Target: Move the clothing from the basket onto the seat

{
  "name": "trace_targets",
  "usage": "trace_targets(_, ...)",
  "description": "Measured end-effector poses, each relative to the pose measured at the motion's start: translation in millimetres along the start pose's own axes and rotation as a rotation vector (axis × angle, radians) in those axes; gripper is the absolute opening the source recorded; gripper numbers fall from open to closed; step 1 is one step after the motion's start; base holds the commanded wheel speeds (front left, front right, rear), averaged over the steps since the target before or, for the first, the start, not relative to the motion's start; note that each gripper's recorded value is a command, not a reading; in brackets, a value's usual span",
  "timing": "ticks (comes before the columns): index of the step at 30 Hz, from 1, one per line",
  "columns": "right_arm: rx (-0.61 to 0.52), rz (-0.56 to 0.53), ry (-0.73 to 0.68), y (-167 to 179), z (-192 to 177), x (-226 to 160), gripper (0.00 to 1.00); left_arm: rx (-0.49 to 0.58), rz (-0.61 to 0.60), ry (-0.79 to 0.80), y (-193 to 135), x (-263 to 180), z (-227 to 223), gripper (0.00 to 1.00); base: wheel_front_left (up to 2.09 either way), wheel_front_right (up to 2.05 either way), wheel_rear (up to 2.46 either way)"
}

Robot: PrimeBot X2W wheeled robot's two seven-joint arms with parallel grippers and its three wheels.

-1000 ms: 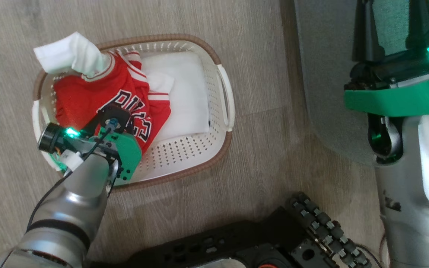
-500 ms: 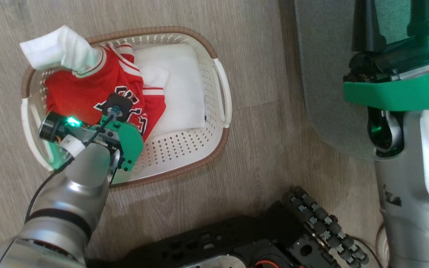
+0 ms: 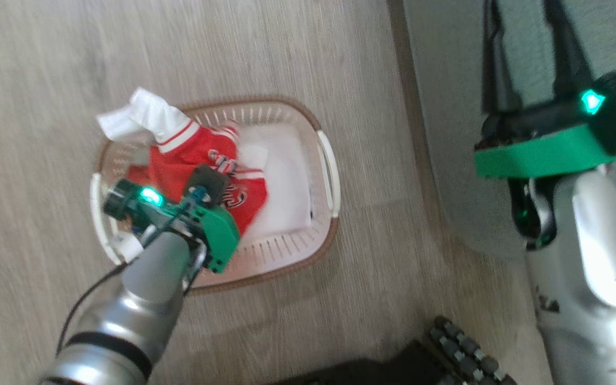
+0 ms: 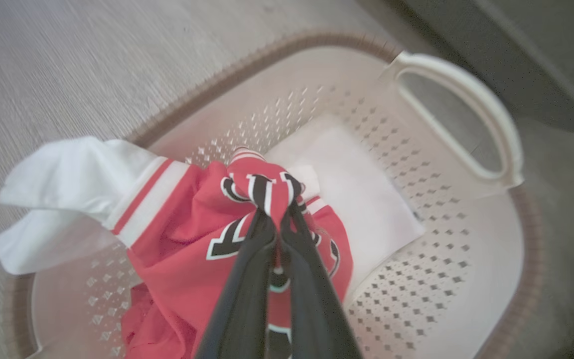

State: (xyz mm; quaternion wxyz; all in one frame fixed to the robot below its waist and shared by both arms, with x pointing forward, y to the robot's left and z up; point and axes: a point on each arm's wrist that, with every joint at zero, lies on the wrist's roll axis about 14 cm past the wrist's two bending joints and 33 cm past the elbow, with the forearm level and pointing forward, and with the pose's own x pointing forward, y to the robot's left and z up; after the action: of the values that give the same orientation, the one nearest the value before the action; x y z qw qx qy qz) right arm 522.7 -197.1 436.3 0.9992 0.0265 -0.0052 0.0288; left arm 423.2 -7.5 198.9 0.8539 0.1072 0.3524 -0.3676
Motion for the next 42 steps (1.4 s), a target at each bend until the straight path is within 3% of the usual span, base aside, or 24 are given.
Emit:
trace_targets(8,0.016,0.002,0.018,10,19,-39,1.0,0.017,0.009,-0.234,-10,-49,79,0.0,0.0,0.0,0.0)
trace_targets(23,0.041,0.058,-0.035,45,63,-134,1.0,0.067,0.097,-0.754,-36,-201,240,0.0,0.0,0.0,0.0)
trace_targets(33,0.033,0.148,-0.112,76,90,-152,1.0,0.134,0.172,-0.919,-39,-270,292,0.0,0.0,0.0,0.0)
trace_targets(42,0.003,0.258,-0.12,111,95,-152,1.0,0.152,0.187,-0.959,-42,-289,308,0.0,0.0,0.0,0.0)
